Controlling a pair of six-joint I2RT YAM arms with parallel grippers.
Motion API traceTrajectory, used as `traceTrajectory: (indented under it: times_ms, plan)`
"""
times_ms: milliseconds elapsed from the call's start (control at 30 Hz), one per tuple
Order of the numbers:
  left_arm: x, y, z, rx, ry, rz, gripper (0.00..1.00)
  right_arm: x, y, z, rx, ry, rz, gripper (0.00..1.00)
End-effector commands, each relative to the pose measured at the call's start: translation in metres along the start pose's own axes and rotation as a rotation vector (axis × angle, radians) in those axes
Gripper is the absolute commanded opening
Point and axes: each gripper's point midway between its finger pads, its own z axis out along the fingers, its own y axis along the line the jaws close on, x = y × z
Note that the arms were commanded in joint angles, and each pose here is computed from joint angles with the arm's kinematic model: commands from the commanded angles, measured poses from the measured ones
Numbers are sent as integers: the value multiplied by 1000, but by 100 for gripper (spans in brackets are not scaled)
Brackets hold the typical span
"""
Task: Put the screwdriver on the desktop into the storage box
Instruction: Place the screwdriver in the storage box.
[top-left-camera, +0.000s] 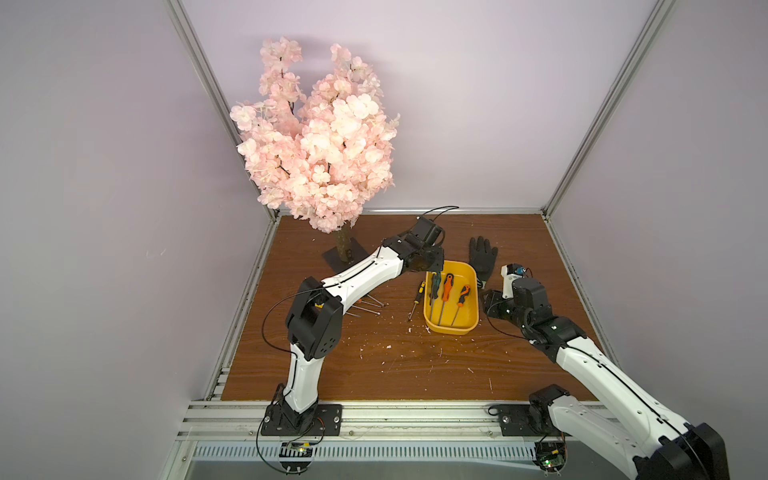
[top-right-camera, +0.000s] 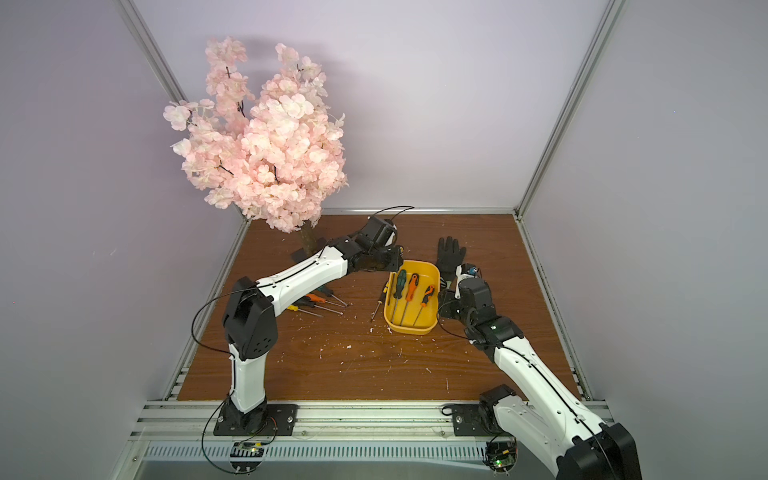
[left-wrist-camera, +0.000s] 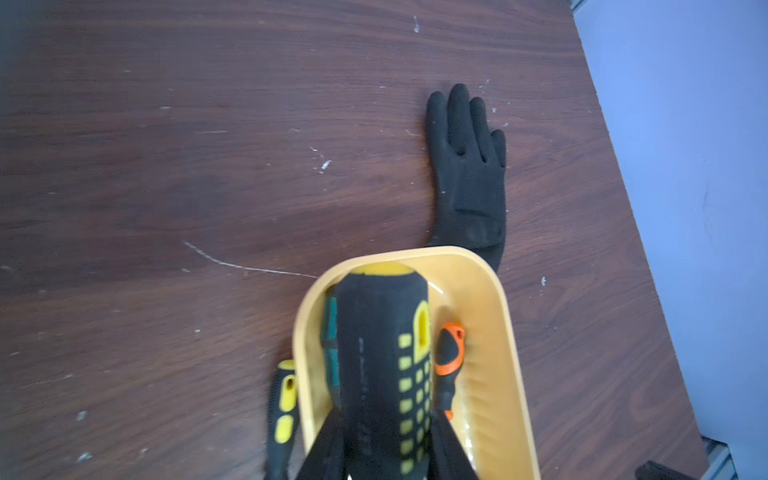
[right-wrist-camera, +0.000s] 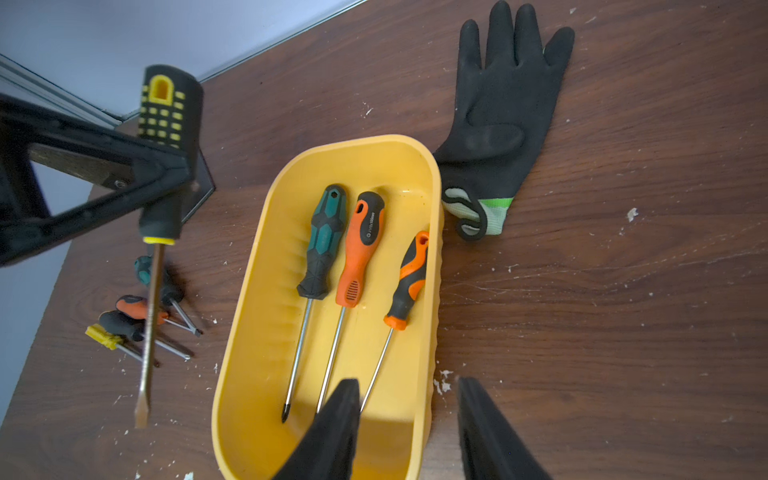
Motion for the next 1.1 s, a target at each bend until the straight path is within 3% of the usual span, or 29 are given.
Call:
traceTrajectory:
  times_ms: [0, 200, 567, 833, 1067]
  plan:
    - [19, -22, 24, 29, 56, 10, 6, -12, 1, -10, -7, -44, -11, 45]
    - [32, -40, 57, 37, 85, 39, 6, -11, -8, -19, 10, -51, -14, 45]
    - [50, -32, 95, 10, 115, 26, 8, -9, -15, -25, 18, -55, -19, 45]
    - [59, -27, 100, -11, 130, 31, 19, -7, -17, -27, 18, -51, -20, 46]
    - [55, -28, 95, -14, 118, 42, 37, -8, -14, -23, 3, -48, -9, 45]
